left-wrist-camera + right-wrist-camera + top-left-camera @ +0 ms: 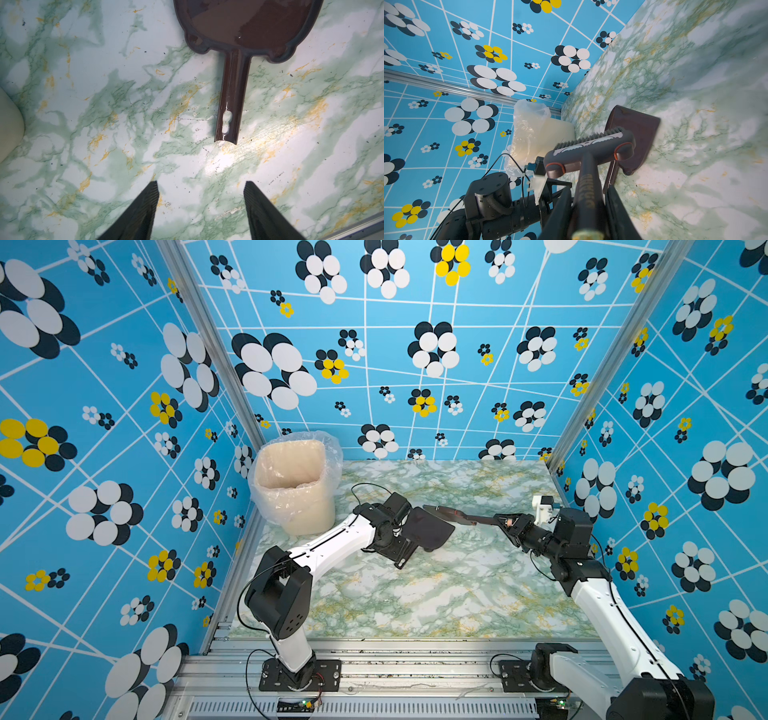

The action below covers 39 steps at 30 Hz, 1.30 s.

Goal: Sweep away the paper scraps from the table
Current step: 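Set the dustpan and brush down together on the table center with both grippers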

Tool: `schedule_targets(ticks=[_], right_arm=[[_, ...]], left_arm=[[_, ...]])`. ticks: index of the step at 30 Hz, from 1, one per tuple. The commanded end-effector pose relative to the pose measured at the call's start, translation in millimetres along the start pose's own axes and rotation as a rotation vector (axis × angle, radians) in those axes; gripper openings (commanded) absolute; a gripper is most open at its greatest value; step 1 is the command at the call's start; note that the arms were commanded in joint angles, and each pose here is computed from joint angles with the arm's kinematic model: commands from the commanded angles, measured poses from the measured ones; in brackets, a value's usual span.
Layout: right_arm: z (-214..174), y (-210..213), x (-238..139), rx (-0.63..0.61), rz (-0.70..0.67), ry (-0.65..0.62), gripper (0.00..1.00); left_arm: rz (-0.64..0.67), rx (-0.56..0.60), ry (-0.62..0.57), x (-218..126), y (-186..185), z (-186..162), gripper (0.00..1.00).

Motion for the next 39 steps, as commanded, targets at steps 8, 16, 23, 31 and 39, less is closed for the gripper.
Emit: schedule_targets(ticks=[8, 16, 23, 31, 39], right_arm=[[-14.3, 35.6, 22.1, -0.156, 0.192, 0.093, 0.00], [-39.2, 54.3, 55.2, -0.235, 0.283, 0.167, 0.00], [-51.0, 68.6, 90.7, -0.299, 0.320, 0.212, 0.00], [-61.3, 82.7, 129.9, -0.351, 0.444, 0.172, 0.00], [-77.8, 70.0, 157.5, -0.360, 0.431, 0.200, 0.00]], left_arm=[[0.012, -0.053, -0.059, -30.3, 19.5, -3.7, 0.71], [0.026, -0.089, -0.082, -62.7, 31.2, -16.3, 0.69], [-0.013, -0.122, -0.166, -96.3, 39.2, -27.4, 0.74], [-0.039, -0.141, -0.156, -89.0, 38.7, -27.7, 0.75], [-0.032, -0.149, -0.155, -88.3, 44.2, -28.5, 0.76]])
Point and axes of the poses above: each gripper's point midway between its finger pads, its own x axis out along the fingers, its own y axis along the line the jaws close on, z = x × y, the point moved 3 cm from there along -x, back along the fingers, and after that the axes turned 15 degrees about -x, right-handed, at the moved point
